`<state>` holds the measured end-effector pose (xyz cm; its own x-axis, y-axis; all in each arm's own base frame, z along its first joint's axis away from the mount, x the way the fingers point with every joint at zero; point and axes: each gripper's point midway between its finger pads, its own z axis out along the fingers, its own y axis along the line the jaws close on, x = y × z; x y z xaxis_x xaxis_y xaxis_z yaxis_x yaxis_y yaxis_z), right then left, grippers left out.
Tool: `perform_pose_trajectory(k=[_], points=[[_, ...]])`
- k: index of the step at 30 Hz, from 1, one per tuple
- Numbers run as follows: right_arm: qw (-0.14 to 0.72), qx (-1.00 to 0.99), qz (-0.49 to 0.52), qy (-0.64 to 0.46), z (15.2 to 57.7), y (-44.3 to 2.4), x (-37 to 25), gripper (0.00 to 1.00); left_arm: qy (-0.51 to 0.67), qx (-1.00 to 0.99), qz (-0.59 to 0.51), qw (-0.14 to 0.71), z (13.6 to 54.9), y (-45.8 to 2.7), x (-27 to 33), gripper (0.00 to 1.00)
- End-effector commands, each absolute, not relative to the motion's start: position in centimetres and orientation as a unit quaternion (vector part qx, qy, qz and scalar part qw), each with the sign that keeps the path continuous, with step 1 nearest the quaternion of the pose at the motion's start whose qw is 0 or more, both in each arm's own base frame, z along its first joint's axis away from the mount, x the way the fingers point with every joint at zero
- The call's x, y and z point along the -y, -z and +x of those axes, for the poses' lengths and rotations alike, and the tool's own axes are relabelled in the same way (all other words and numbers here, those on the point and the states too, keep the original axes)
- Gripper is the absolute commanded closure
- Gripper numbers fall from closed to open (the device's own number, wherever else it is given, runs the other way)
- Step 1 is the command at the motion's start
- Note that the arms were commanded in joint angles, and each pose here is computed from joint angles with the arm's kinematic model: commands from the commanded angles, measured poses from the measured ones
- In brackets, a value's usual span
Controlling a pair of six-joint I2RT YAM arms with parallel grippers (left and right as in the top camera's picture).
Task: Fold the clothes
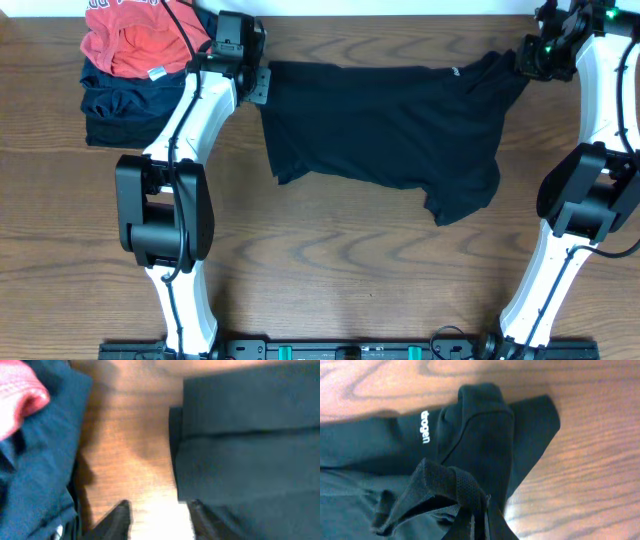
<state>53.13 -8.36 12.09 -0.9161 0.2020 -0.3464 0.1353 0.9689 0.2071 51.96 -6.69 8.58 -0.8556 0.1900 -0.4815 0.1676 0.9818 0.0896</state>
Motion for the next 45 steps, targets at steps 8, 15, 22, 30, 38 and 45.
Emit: perform_pose_trajectory(k=[8,15,22,30,38,45], points=[[0.154,-0.978,0.098,-0.101,50.9,-12.6,8.7,0.71,-0.019,-0.974,0.089,0.207,49.2,-9.2,6.1,0.36],[0.182,-0.971,0.125,-0.091,48.7,-17.8,10.5,0.19,-0.017,-0.962,0.085,0.261,47.3,-17.1,5.7,0.25],[0.226,-0.96,0.134,-0.098,45.0,-25.1,10.2,0.15,0.003,-0.954,0.061,0.293,42.2,-24.4,5.4,0.2],[0.251,-0.958,0.111,-0.081,38.7,-31.9,6.7,0.12,0.077,-0.968,0.023,0.238,35.6,-26.3,6.7,0.13],[0.193,-0.973,0.08,-0.099,35.1,-31.8,2.4,0.17,0.083,-0.988,-0.019,0.126,32.1,-20.0,7.5,0.13],[0.152,-0.984,0.041,-0.089,35.1,-29.1,-0.5,0.18,0.081,-0.983,0.064,0.152,33.7,-11.3,9.3,0.13]])
